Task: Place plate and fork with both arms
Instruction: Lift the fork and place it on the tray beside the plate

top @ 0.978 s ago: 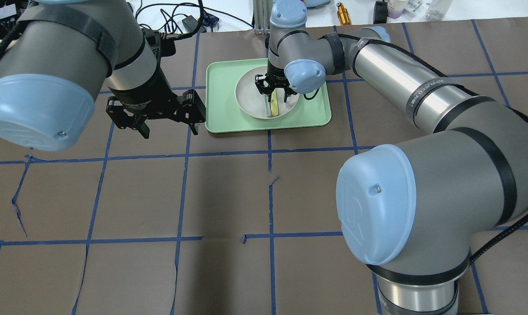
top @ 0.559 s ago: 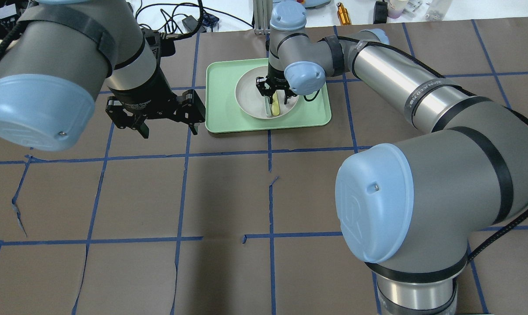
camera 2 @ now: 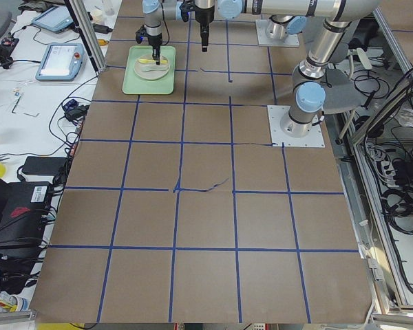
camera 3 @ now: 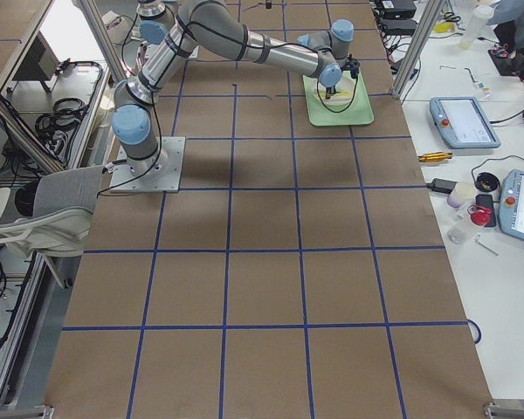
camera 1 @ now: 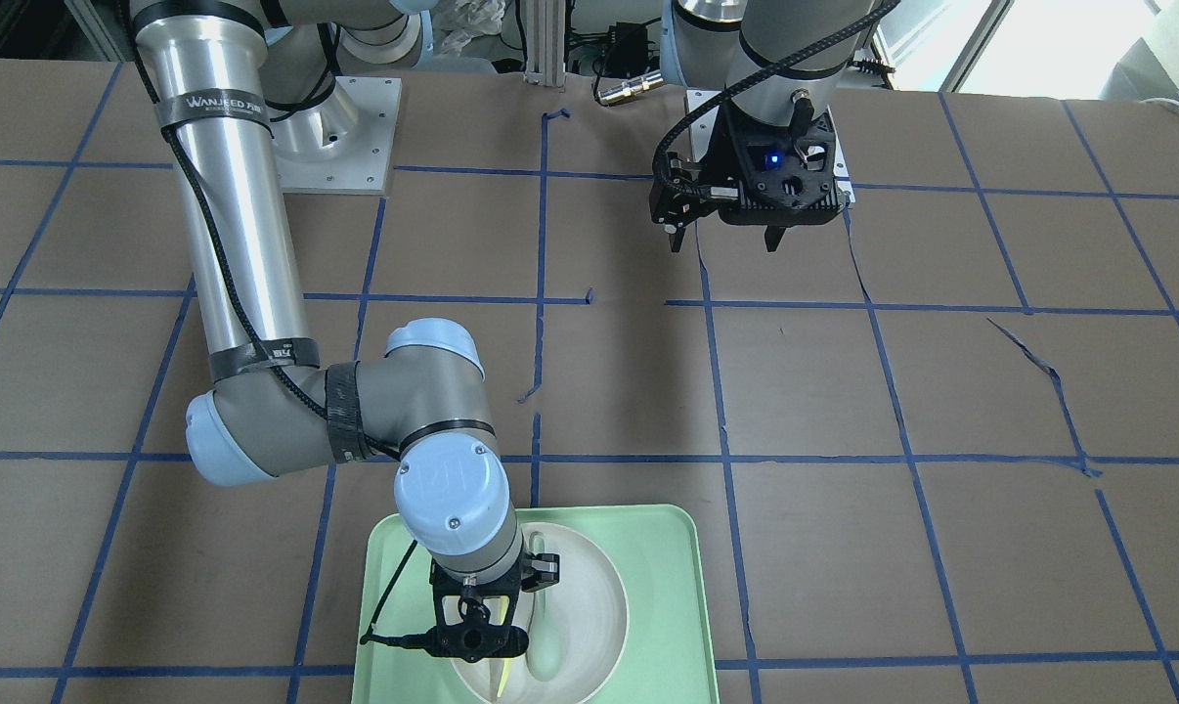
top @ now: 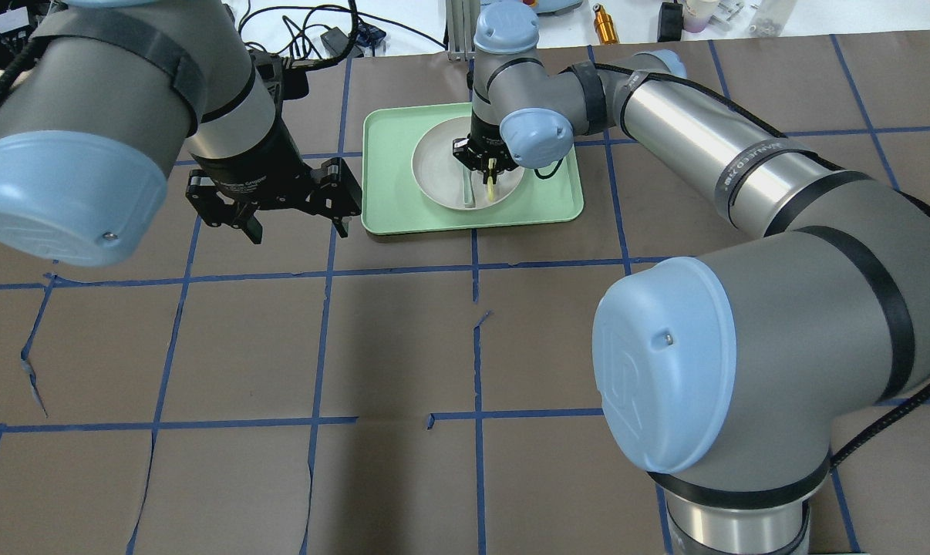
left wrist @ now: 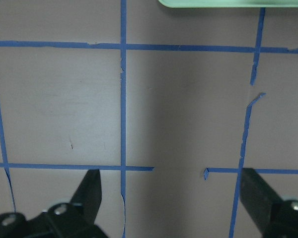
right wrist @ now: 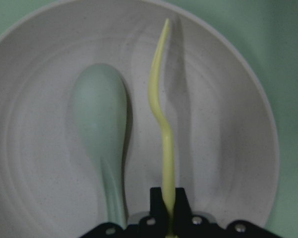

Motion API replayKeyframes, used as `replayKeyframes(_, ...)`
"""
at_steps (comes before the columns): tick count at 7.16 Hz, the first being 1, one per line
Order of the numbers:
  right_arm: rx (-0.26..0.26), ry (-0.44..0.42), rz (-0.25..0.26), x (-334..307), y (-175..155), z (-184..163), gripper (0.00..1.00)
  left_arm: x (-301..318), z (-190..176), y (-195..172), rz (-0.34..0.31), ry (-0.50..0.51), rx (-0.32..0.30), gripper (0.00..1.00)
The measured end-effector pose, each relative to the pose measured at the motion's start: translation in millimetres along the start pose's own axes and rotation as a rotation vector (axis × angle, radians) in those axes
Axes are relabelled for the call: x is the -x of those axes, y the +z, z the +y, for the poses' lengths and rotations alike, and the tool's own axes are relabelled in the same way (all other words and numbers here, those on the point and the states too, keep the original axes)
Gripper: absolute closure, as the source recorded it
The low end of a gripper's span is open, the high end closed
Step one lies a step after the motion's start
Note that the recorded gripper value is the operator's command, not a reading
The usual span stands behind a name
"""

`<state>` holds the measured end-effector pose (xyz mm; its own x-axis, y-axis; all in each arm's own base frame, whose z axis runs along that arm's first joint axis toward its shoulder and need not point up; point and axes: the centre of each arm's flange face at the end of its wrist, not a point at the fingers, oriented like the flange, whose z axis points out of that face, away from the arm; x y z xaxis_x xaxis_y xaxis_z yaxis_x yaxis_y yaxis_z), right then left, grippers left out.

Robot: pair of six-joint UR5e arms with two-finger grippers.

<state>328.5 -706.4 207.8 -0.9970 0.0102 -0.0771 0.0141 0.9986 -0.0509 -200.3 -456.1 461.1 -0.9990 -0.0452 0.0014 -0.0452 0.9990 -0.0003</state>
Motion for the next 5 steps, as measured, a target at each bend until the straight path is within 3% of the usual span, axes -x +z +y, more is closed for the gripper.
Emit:
replayKeyframes(3, -0.052, -0.053, 0.02, -41.3, -44.2, -13.6, 0.87, -0.8, -0.7, 1.6, 0.0, 0.001, 0.003, 0.0)
replayKeyframes(5, -0.035, -0.06, 0.036, -99.6, -36.4, -29.5, 0.83, -1.4, -3.3, 6.3, -0.001, -0.001, 0.012, 0.0)
